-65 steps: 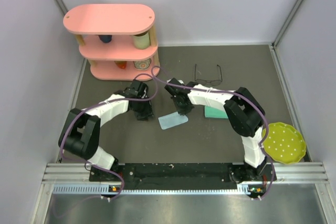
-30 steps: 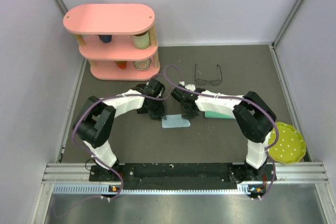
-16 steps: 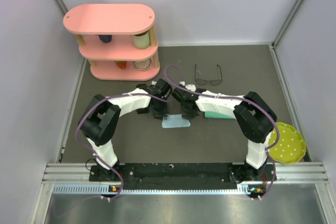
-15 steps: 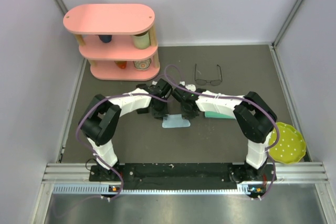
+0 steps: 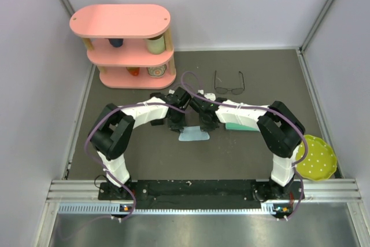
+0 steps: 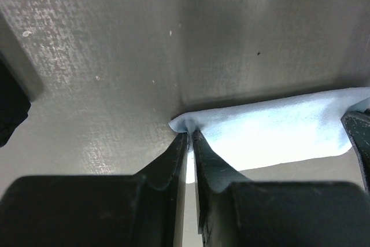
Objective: Organize the sunglasses
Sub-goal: Pick up the folded cleaning cloth from the center of the board, then place the folded cleaning cloth in the sunglasses case.
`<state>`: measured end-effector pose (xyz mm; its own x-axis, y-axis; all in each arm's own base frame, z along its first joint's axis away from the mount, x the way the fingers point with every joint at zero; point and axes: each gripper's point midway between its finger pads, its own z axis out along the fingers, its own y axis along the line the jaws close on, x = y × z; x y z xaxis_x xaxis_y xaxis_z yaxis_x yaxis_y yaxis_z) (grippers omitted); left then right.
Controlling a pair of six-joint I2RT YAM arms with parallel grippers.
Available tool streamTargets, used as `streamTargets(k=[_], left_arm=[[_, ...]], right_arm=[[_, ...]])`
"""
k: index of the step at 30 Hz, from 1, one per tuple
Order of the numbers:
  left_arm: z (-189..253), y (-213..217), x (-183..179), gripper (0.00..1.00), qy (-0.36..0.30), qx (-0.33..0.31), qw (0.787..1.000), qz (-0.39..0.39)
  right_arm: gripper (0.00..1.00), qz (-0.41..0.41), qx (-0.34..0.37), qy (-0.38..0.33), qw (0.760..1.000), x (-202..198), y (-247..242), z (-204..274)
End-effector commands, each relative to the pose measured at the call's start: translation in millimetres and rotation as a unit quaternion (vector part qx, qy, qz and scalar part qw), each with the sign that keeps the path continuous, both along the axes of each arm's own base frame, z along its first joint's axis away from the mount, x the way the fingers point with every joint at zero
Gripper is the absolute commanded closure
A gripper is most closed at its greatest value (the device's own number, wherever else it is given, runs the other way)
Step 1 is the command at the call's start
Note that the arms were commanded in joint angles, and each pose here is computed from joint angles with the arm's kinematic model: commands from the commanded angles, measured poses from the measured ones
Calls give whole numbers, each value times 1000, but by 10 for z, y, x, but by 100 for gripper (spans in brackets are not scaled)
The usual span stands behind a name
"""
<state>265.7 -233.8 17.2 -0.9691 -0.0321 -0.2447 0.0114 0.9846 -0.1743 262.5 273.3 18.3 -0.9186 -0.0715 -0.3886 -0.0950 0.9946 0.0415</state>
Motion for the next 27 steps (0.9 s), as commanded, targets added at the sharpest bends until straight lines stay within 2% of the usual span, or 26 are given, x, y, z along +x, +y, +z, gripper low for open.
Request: streamTargets(k=[1,2,3,4,8,18,27], left_arm=[[-248,189,-133,89,29,58,998,-1],[-242,156,-138,91,32,50,998,-4],[-251,137,-134,99,33,46,998,-5],[-243,101,-118,100,30,39,999,-9],[-122,-82,-60,100,22,-6,999,-24],[591,-510,222,100,-32,-97,993,-57],[876,-829,346,100,-37,-148,985,-87]], right_arm=[[100,5,-1,46,999,-213,-13,-269],[100,6,0,44,999,-206,-10,-258],[100,7,0,43,999,-201,-10,-257],[100,8,1,40,999,-189,-2,-237],[100,10,18,20,1000,-141,40,-88],[100,-2,56,-33,998,18,16,413],[100,-39,22,-56,997,161,-436,617]])
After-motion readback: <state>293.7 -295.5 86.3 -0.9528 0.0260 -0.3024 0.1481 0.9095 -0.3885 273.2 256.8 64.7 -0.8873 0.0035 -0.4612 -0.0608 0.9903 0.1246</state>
